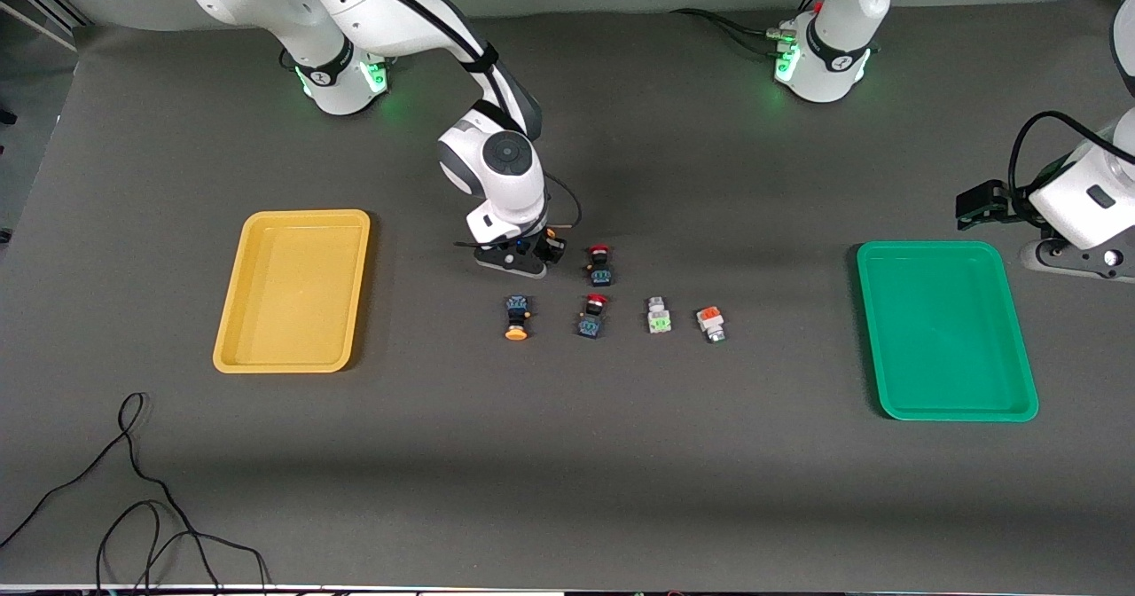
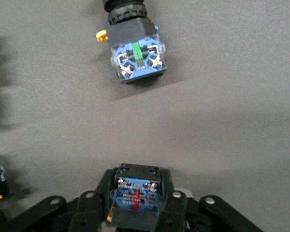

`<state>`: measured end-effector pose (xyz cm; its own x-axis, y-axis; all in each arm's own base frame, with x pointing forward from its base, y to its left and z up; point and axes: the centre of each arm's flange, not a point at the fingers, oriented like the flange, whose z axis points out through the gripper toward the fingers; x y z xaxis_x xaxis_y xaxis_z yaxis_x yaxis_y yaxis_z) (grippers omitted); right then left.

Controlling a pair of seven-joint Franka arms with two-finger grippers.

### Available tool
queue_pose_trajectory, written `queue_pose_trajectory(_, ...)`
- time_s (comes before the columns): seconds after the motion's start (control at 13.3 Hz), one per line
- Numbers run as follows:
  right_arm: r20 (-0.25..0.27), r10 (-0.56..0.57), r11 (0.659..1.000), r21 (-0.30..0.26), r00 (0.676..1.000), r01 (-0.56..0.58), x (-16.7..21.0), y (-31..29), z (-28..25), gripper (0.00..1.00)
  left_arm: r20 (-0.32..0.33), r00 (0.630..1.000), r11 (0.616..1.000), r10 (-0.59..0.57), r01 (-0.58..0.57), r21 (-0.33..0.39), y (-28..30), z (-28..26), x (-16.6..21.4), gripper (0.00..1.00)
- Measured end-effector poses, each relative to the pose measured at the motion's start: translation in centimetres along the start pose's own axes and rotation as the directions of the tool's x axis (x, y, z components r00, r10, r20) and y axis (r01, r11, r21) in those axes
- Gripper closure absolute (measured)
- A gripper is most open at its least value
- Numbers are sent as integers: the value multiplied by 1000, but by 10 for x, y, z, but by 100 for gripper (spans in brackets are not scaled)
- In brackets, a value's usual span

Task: Place green and yellow buttons in trays
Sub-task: 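Close the right gripper on the yellow-capped button and lift it, then carry the yellow-capped button with the right gripper to the yellow tray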

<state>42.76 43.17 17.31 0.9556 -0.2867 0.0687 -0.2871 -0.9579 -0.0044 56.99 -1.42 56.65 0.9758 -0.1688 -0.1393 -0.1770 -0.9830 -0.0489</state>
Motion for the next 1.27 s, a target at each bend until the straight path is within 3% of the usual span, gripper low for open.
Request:
queue_pose_trajectory(0.15, -7, 1, 1000, 13, 1000, -1, 4, -7, -9, 59, 0, 1000, 1000, 0, 0, 0, 0, 0, 0, 0)
queue_pose_trajectory(0.45, 14, 13, 999, -32, 1000, -12, 25, -28, -69, 59, 0, 1000, 1000, 0, 0, 0, 0, 0, 0, 0)
queue_pose_trajectory(0.67, 92, 17, 999, -37, 996, -13, 62, -25, -147, 59, 0, 1000, 1000, -1, 1, 0, 0, 0, 0, 0)
queue_pose_trajectory(0.9, 144, -52, 998, -26, 988, 56, 130, 29, -212, 59, 0, 1000, 1000, -1, 1, 0, -1, 0, 0, 0)
queue_pose_trajectory(1.27, 150, -209, 977, -18, 966, 214, 248, 186, -241, 59, 0, 1000, 1000, -2, 2, 0, -1, 0, 0, 0)
